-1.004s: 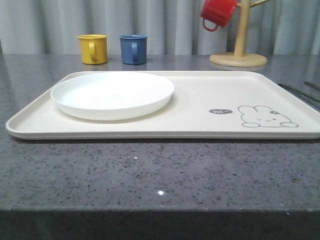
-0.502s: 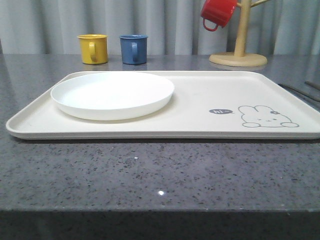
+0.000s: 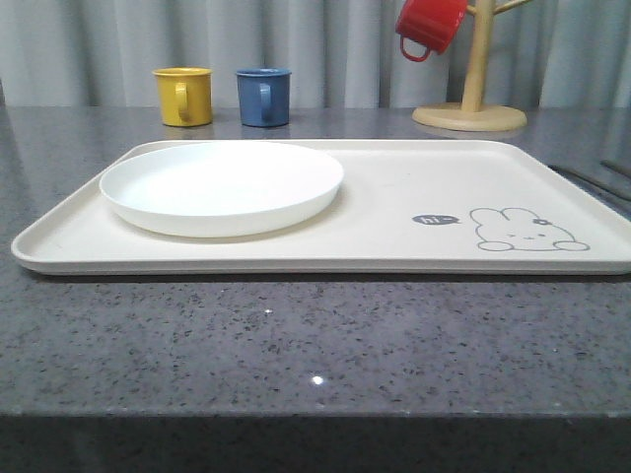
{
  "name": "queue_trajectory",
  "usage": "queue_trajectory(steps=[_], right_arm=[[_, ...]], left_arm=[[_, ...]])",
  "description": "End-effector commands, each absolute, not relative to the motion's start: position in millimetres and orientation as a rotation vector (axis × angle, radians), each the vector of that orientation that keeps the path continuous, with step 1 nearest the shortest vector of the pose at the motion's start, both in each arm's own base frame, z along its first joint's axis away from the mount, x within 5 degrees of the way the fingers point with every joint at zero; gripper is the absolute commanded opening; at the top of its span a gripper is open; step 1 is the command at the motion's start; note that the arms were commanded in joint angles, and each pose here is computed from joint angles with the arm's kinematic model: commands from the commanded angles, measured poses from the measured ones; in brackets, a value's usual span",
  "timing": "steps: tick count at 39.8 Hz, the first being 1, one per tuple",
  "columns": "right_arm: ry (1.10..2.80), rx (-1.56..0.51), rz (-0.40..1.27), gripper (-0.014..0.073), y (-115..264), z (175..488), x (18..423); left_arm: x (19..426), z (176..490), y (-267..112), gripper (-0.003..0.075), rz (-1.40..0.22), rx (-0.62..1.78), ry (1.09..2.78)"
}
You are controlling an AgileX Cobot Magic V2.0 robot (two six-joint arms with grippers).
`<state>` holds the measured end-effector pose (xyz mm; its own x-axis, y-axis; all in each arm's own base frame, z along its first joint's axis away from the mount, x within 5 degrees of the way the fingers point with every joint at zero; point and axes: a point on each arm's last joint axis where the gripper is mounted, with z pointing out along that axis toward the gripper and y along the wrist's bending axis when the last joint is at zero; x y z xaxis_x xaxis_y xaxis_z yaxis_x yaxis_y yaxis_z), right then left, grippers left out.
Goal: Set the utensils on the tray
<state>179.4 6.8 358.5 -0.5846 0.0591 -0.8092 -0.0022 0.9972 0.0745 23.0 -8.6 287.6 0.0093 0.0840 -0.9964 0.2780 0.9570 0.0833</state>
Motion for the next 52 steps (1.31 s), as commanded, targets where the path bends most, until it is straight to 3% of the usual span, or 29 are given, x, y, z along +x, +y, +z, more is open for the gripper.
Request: queue_trajectory(steps=[1, 17, 27, 52], right_arm=[[2.219, 0.024, 0.053, 0.0428, 5.2, 373.8, 207.9], [2.52, 0.007, 0.054, 0.0389, 11.9, 326.5, 289.9], [2.587, -0.007, 0.059, 0.038, 16.6, 301.4, 308.0], [2.647, -0.004, 0.063, 0.038, 18.5, 272.4, 326.5]], left_arm=[[19.4, 303.1, -7.5, -0.0018, -0.175, 0.25, 1.451], [19.4, 303.1, -7.5, -0.0018, -0.175, 0.25, 1.451], [19.4, 303.1, -7.5, -0.0018, -0.175, 0.25, 1.451], [19.4, 303.1, -7.5, -0.0018, -0.175, 0.25, 1.451]])
